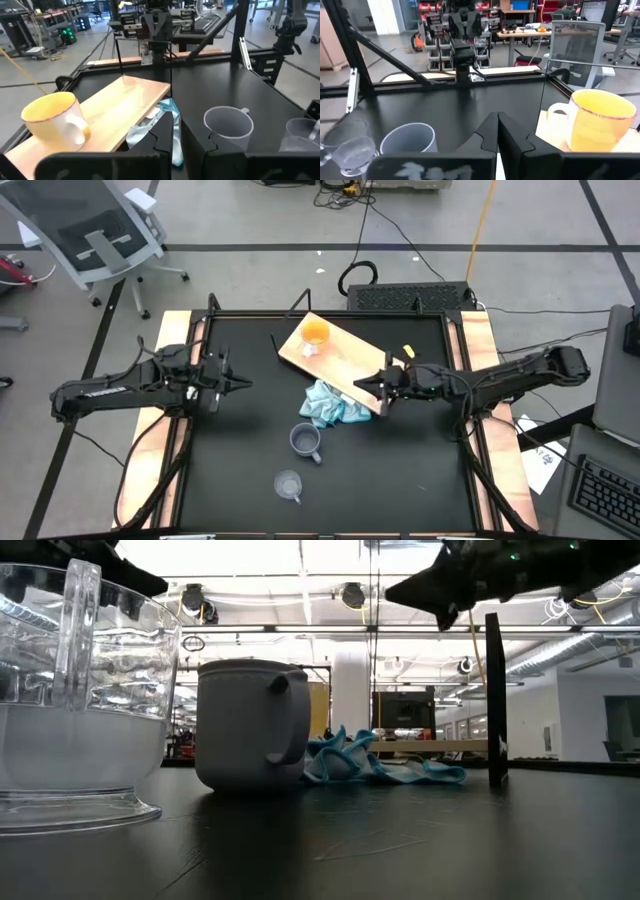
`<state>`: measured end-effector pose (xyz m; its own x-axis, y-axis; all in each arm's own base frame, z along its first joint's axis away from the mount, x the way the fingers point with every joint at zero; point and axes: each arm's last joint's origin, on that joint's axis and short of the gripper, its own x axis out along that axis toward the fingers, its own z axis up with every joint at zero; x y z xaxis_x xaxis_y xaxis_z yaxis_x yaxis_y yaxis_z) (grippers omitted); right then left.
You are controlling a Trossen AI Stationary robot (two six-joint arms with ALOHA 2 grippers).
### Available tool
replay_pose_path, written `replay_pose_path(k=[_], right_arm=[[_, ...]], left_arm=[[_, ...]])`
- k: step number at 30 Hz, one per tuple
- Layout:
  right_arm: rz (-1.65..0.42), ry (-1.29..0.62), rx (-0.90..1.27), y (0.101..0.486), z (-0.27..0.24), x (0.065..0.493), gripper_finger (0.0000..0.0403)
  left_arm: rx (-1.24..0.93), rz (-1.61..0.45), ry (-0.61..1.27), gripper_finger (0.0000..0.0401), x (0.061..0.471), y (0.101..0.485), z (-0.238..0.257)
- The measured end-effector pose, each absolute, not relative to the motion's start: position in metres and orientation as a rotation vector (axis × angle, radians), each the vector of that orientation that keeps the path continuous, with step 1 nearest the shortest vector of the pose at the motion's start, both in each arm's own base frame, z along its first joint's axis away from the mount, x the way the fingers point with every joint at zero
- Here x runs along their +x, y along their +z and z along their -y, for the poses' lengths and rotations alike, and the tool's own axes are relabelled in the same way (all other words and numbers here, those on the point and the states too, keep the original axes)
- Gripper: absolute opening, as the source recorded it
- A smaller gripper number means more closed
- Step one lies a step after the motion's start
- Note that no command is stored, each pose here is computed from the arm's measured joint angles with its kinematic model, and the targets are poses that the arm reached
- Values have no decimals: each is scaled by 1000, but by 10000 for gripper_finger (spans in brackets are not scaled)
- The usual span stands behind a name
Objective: Stack small to large cups/mugs on shelf
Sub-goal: Put the gray mug on the shelf
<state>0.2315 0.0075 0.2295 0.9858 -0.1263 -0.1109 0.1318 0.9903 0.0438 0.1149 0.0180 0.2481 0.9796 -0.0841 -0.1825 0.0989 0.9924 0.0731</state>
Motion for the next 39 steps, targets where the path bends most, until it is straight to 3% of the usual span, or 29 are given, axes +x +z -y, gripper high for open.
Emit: replay_pose_path(k=[16, 39], right_arm=[[14, -124, 60, 195, -5, 188, 0], [-29, -124, 36, 188, -5, 185, 0]], left_arm=[[124, -203, -189, 33, 119, 212, -16], [15, -188, -178, 33, 121, 178, -17]])
